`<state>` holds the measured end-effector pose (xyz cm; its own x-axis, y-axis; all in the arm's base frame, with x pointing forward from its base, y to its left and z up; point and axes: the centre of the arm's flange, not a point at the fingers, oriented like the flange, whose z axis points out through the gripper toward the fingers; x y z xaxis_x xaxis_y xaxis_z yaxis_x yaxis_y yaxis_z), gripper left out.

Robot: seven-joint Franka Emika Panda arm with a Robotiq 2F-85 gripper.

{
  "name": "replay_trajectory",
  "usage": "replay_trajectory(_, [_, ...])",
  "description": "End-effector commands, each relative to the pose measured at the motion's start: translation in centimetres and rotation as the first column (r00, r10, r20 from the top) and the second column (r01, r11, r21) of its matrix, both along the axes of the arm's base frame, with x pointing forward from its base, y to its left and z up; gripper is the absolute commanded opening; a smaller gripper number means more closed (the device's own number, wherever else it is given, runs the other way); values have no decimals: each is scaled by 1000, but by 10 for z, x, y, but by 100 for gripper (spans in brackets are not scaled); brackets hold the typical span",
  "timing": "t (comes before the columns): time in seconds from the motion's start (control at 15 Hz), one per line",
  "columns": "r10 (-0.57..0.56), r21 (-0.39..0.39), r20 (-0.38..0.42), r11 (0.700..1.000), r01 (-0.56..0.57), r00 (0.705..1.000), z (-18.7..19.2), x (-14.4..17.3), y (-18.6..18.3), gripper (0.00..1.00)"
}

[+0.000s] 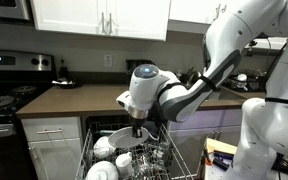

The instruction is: Move the plate from the kitchen holder and put it on the kitchen base table

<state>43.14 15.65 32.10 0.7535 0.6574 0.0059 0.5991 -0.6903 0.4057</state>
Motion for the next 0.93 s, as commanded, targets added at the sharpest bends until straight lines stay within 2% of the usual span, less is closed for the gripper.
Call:
replay_trajectory(0.0, [-18, -40, 101, 999, 22, 995, 4, -6, 1, 6])
replay_trajectory(0.27, [-40, -55, 137, 997, 48, 990, 1, -6, 1, 6])
replay_trajectory(0.4, [-65, -39, 104, 997, 70, 992, 0, -6, -3, 6])
replay_trajectory(0.47, [-41, -46, 89, 998, 45, 995, -4, -4, 1, 15])
replay_trajectory(0.6, [-45, -46, 85, 998, 49, 995, -6, -4, -1, 15])
replay_trajectory(0.67, [-46, -46, 84, 998, 50, 995, -6, -4, -2, 6])
replay_trajectory(0.87, [-62, -57, 136, 996, 70, 989, -11, -8, -7, 6])
